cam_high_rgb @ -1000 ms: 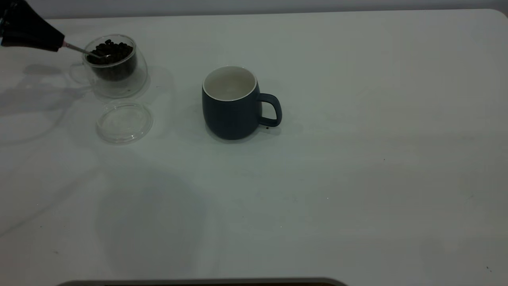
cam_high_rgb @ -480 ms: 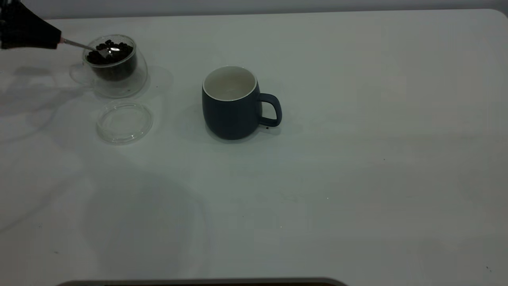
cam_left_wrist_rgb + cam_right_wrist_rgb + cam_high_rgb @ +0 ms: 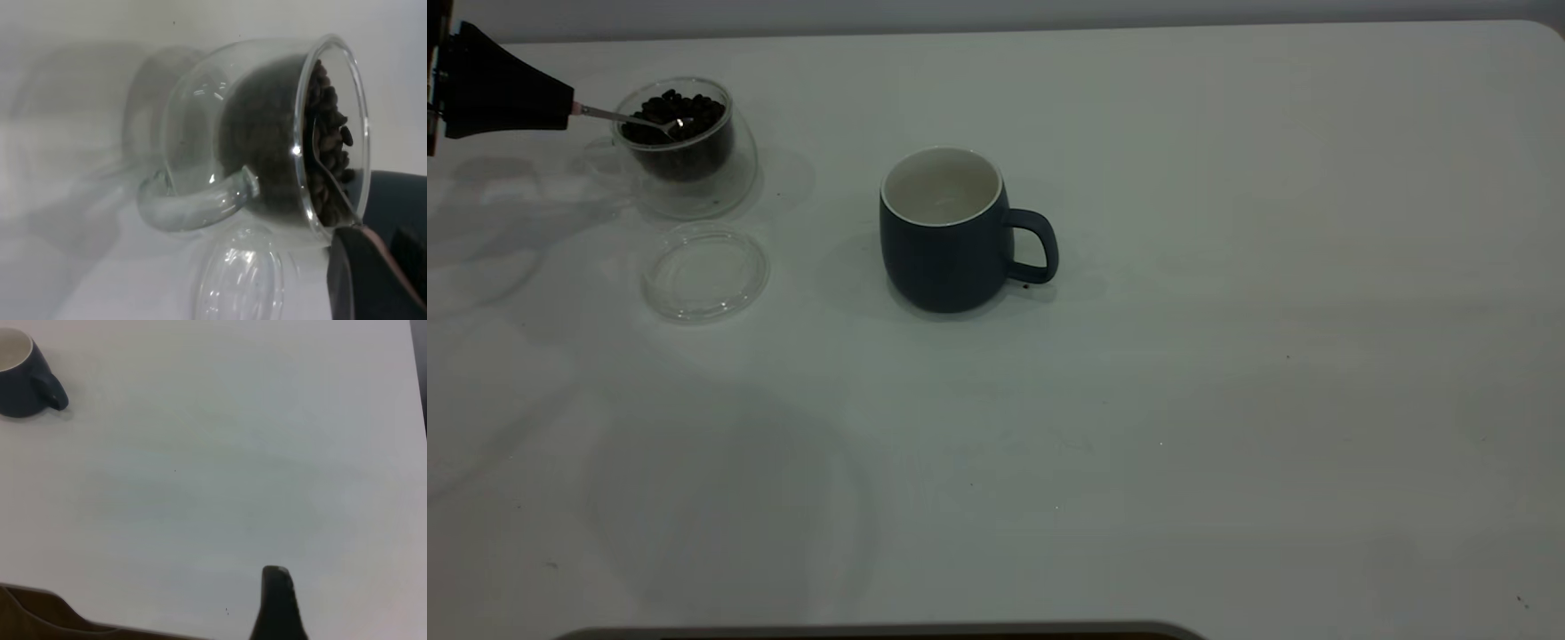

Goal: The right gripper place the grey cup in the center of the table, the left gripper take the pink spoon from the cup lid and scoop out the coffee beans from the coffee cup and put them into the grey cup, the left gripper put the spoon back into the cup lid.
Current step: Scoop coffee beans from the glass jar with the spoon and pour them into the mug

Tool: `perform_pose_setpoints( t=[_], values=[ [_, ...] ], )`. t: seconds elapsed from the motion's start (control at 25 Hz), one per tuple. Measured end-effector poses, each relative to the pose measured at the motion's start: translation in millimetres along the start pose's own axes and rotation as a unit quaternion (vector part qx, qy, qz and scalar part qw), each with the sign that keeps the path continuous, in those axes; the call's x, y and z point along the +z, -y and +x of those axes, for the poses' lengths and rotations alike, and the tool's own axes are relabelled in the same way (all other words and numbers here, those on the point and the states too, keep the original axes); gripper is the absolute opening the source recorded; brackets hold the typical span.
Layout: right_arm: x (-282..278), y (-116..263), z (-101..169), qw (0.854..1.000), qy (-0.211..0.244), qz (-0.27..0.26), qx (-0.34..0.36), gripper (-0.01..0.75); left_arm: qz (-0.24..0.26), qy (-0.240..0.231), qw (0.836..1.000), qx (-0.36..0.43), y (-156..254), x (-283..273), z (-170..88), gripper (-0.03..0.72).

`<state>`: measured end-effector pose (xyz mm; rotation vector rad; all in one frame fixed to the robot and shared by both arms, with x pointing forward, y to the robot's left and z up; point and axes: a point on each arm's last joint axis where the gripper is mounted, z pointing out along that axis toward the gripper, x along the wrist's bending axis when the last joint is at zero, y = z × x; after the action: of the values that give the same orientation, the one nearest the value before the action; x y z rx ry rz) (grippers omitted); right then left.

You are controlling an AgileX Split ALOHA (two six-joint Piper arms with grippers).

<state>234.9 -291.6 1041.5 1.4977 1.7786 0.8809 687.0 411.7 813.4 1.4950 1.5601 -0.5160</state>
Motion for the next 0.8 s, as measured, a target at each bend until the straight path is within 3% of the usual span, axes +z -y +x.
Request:
perform_pose_setpoints(
  t=[0.24, 0.8],
  values=[
    [0.0, 0.0, 0.0, 1.000, 0.000, 0.000, 0.000, 0.591, -0.015, 0.026, 0.999, -0.017, 2.5, -10.6, 6.8, 0.113],
    [0.0, 0.0, 0.1, 1.000, 0.000, 0.000, 0.000, 0.591, -0.049, 0.038, 0.997, -0.037, 3.3, -22.6, 18.2, 0.113]
  ],
)
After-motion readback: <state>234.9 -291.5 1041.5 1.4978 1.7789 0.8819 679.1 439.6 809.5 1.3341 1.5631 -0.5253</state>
